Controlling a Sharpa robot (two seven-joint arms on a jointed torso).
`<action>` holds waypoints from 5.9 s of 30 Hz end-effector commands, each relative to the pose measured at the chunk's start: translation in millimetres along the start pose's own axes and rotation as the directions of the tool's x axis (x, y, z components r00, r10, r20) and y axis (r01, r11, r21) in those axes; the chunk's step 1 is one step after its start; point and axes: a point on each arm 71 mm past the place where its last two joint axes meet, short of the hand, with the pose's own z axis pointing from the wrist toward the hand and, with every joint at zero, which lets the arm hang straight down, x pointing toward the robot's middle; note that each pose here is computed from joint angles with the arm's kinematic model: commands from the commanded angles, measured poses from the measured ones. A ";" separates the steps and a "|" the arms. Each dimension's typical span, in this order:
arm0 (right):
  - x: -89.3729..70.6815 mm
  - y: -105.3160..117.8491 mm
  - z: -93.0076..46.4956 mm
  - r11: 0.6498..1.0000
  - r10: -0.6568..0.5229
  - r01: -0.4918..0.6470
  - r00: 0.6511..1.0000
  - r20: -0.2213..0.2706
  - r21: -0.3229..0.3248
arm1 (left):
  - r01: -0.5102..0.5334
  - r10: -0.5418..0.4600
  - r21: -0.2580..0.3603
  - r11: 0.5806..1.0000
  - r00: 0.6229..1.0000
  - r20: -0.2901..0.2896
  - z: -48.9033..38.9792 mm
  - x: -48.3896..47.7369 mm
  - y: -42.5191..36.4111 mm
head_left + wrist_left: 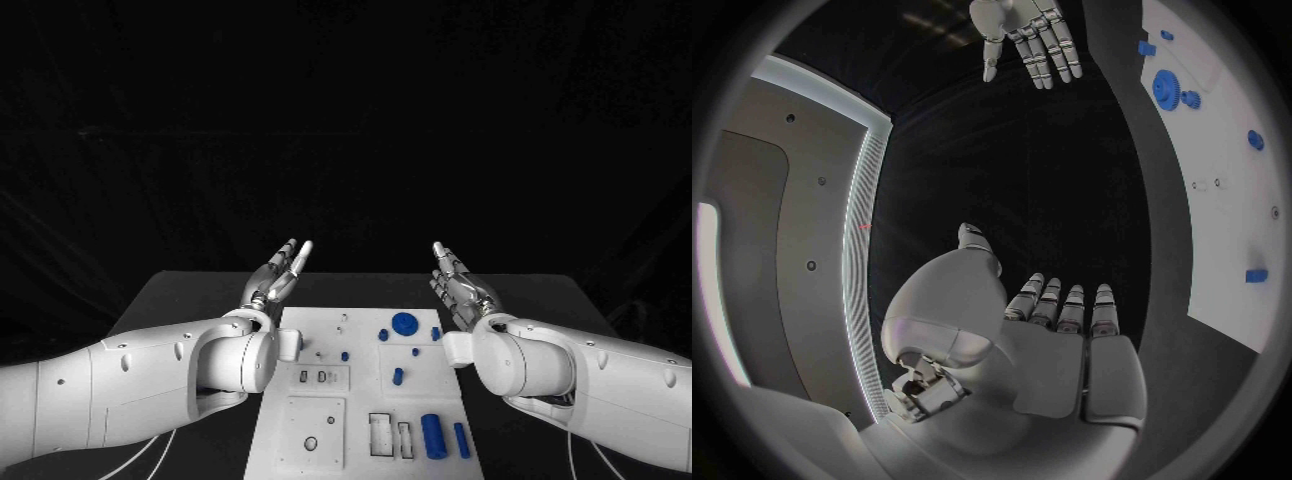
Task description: Assemble the parts on the task board
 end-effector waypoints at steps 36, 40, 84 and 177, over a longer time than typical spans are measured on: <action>-27.2 17.7 16.1 0.584 -0.809 0.777 0.581 -0.089 -0.234 | -0.015 0.043 0.194 0.981 0.989 -0.141 -0.9 -14.2 -4.4; -22.0 33.3 19.7 0.371 -0.925 0.877 0.376 -0.045 -0.305 | -0.029 0.056 0.204 0.979 0.990 -0.130 -3.0 -22.4 -5.6; 50.4 109.2 -9.0 -0.446 -0.895 0.721 -0.376 0.241 -0.530 | 0.073 -0.024 0.205 0.976 0.972 -0.232 -59.7 -46.8 -34.3; 47.0 38.2 38.7 -0.353 -0.927 0.776 -0.365 0.084 -0.523 | 0.084 -0.047 0.146 0.986 0.970 -0.239 -53.6 -48.0 -28.3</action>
